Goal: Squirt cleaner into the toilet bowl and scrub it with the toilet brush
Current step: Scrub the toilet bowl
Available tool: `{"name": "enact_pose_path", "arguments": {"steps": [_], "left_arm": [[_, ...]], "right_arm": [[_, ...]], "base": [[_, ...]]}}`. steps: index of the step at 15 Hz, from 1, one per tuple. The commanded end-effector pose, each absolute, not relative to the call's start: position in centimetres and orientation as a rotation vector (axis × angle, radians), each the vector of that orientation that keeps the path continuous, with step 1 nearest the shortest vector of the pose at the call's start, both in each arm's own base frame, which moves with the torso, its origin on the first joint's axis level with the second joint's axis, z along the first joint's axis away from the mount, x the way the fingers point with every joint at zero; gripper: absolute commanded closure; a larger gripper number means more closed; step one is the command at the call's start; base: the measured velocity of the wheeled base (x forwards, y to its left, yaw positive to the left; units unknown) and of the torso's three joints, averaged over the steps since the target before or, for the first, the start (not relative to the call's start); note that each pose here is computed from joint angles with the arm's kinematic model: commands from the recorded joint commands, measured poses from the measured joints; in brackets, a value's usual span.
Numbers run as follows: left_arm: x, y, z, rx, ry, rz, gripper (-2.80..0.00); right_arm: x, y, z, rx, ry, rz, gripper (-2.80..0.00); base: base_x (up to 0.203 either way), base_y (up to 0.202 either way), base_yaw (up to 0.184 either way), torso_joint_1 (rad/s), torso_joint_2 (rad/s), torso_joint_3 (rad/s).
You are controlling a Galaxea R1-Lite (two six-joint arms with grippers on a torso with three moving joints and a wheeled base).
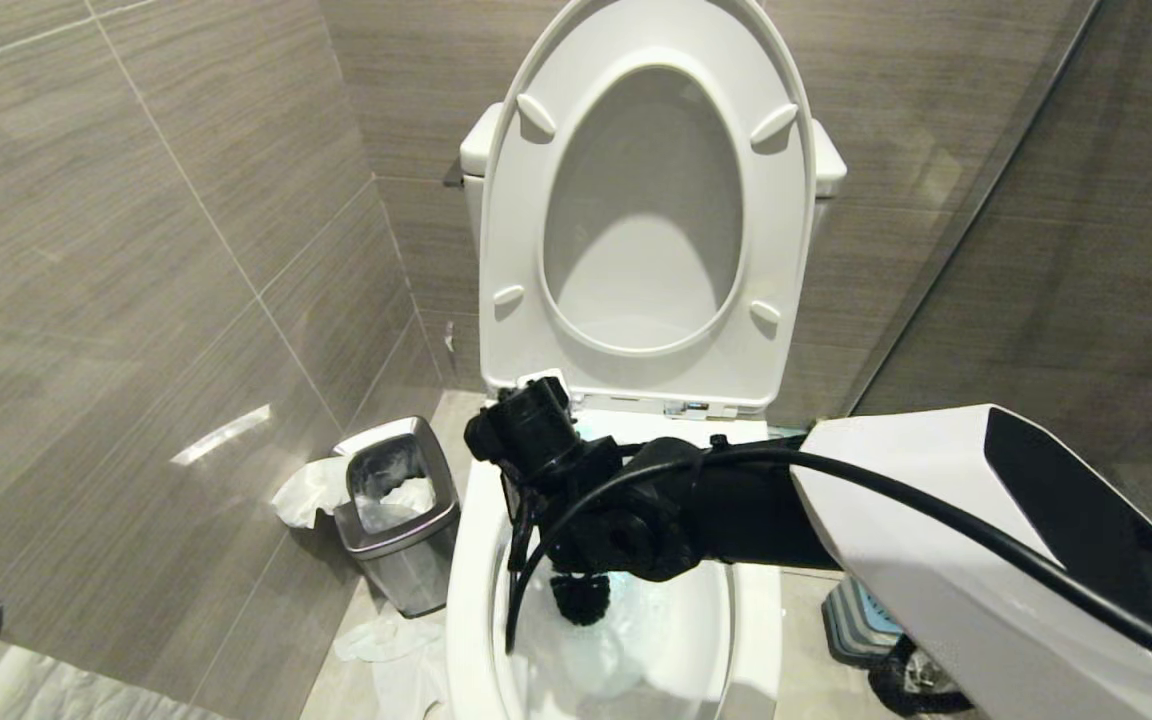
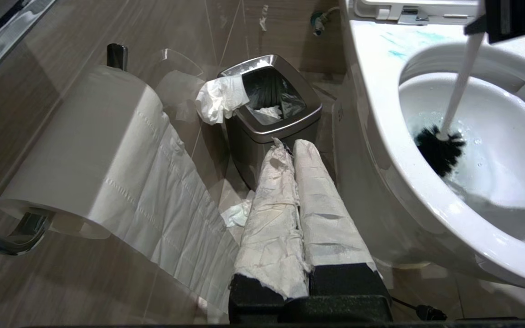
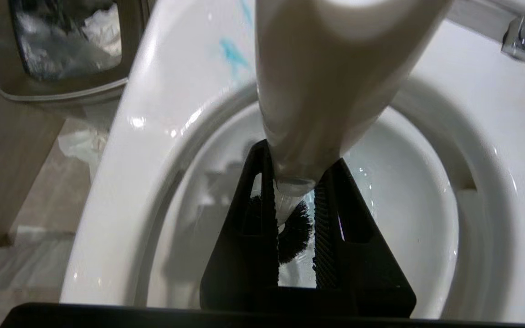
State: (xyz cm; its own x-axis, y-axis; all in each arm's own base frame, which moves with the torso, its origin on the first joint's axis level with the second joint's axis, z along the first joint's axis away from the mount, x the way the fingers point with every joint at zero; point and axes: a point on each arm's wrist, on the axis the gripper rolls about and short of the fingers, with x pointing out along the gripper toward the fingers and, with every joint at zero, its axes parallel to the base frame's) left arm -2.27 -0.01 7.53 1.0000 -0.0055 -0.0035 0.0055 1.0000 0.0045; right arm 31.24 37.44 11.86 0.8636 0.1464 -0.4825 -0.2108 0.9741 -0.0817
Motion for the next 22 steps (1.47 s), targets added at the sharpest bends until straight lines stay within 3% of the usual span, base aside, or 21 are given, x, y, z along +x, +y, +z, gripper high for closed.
{"name": "enact_pose_path", "arguments": {"steps": [1,3,7,14,22], "left_arm": [[-2.3,0.0,7.5,0.005,0.003,-0.006,0.0],[-2.3,0.0,7.5,0.005,0.003,-0.006,0.0],[-2.3,0.0,7.5,0.005,0.003,-0.006,0.0],[-2.3,0.0,7.5,0.005,0.003,-0.006,0.0],[-2.3,0.0,7.5,0.005,0.003,-0.005,0.0]], "right_arm": [[28.8,36.4,13.6,-0.14,0.504,0.206,0.0],[27.8,35.0,15.0,-0.134,0.502,0.199,0.0],[31.1,31.5,15.8,-0.119,0.485,0.071,0.0],[34.6,34.5,15.0,-0.048,0.409,0.059,0.0],[27.6,37.2,17.6,-0.064,0.393,0.178,0.0]], "base": [[0.0,0.0,0.0,0.0,0.0,0.0],[0.0,0.0,0.0,0.0,0.0,0.0],[0.0,0.0,0.0,0.0,0.0,0.0],[0.0,0.0,0.0,0.0,0.0,0.0],[0.0,0.0,0.0,0.0,0.0,0.0]]}}
